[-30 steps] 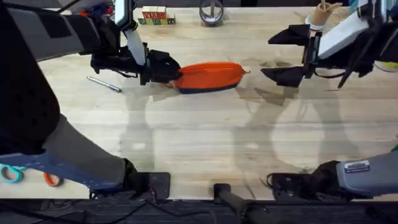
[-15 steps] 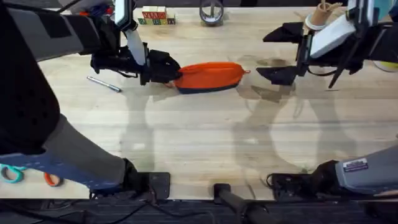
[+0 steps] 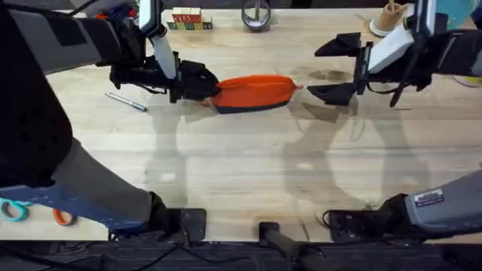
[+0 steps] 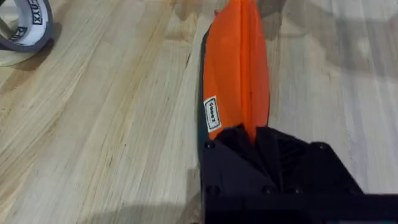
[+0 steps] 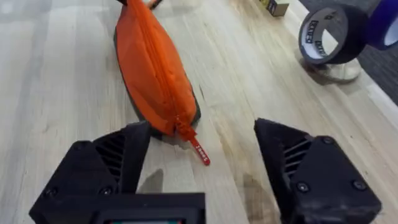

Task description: Unzip the bag, pick up the pens from the table one at a time and place them inside, then zip the bag closed.

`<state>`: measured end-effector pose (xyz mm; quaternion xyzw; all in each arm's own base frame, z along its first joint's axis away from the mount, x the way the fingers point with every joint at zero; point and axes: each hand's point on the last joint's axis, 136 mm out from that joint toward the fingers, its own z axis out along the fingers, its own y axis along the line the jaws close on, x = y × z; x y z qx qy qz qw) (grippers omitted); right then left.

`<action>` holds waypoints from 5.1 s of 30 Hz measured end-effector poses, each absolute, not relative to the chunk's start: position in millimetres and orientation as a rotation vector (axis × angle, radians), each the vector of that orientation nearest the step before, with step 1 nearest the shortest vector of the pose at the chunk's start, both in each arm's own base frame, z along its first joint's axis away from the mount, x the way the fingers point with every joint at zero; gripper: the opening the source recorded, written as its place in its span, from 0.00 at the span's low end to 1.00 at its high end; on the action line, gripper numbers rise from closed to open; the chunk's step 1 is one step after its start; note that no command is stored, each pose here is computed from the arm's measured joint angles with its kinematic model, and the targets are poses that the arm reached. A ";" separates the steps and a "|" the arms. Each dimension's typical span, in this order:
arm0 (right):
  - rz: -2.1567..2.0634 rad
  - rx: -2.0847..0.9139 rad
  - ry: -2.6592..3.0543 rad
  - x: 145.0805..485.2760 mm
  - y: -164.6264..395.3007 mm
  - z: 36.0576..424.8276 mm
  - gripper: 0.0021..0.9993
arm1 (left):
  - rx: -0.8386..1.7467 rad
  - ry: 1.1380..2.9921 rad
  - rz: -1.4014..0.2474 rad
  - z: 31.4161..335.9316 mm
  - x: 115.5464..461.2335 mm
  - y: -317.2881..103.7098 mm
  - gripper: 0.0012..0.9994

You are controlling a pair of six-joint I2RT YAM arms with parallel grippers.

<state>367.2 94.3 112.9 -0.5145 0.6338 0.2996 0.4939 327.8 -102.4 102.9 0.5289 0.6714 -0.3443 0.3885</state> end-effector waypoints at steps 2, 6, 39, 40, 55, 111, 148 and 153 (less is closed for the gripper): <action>0.734 -1.259 1.540 366.7 98.4 109.3 1.00 | 1.345 1.707 -0.875 102.9 327.9 -102.4 0.04; 0.740 -1.286 1.552 366.5 106.4 99.5 1.00 | 1.345 1.707 -0.876 102.9 327.8 -102.4 0.04; 0.705 -1.400 1.653 369.5 124.9 46.6 0.99 | 1.345 1.708 -0.876 102.8 327.7 -102.4 0.04; 0.705 -1.400 1.653 369.5 124.9 46.6 0.99 | 1.345 1.708 -0.876 102.9 327.7 -102.4 0.04; 0.686 -1.442 1.670 367.3 132.0 40.4 1.00 | 1.345 1.708 -0.876 102.8 327.7 -102.4 0.04; 0.746 -1.424 1.635 362.1 137.6 47.1 0.03 | 1.339 1.720 -0.892 102.8 325.0 -102.7 0.04; 0.995 -1.175 1.446 356.0 123.4 101.5 0.03 | 1.341 1.723 -0.895 102.6 324.3 -103.4 0.04; 1.013 -1.176 1.428 354.6 127.3 104.2 0.03 | 1.341 1.723 -0.895 102.5 324.3 -103.3 0.04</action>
